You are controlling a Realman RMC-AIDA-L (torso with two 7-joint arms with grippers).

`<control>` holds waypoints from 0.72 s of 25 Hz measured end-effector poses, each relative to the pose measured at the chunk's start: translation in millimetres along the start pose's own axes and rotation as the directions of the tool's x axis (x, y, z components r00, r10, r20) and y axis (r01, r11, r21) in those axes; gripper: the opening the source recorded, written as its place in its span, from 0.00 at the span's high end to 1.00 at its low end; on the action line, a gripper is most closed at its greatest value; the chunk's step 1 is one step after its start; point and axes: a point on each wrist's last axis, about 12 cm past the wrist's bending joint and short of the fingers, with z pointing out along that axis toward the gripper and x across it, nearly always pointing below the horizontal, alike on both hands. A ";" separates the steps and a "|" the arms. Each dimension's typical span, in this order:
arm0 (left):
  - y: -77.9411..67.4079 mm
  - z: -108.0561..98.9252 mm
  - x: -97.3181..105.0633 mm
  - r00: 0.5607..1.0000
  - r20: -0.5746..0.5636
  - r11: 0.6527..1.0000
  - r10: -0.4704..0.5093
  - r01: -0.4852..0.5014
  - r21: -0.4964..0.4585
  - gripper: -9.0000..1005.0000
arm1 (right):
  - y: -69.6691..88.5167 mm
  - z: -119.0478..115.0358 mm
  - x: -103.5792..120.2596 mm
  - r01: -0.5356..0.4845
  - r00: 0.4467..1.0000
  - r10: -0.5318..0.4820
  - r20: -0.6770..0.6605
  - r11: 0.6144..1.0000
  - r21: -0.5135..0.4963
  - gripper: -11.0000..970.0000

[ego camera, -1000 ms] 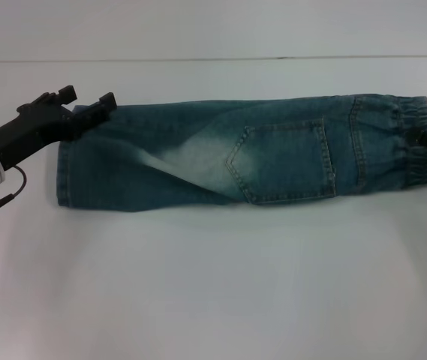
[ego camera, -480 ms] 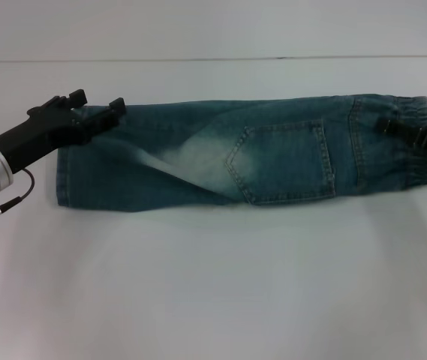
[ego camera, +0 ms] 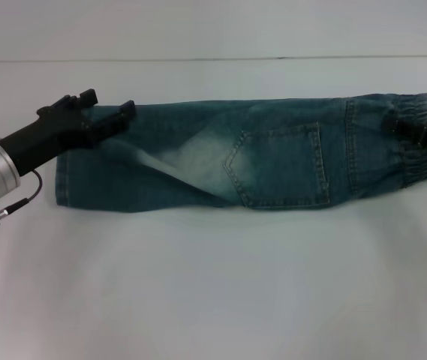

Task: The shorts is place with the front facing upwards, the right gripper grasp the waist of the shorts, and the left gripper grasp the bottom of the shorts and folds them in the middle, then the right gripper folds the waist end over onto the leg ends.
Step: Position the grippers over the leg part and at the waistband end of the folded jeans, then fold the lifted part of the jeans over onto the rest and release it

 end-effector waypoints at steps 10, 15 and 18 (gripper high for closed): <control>-18.2 14.4 21.2 0.998 0.066 1.000 -0.010 0.009 0.027 0.11 | -2.6 -19.4 -1.4 -0.025 1.000 0.025 0.005 0.998 -0.050 0.71; -47.1 25.3 43.4 0.982 0.163 0.994 0.091 -0.099 0.041 0.13 | -2.9 -30.6 -5.7 -0.058 0.998 0.058 0.007 0.996 -0.074 0.84; -64.7 38.3 53.0 0.974 0.169 0.987 0.151 -0.159 0.037 0.19 | -1.3 -36.9 -9.8 -0.069 0.998 0.069 -0.008 0.993 -0.096 0.86</control>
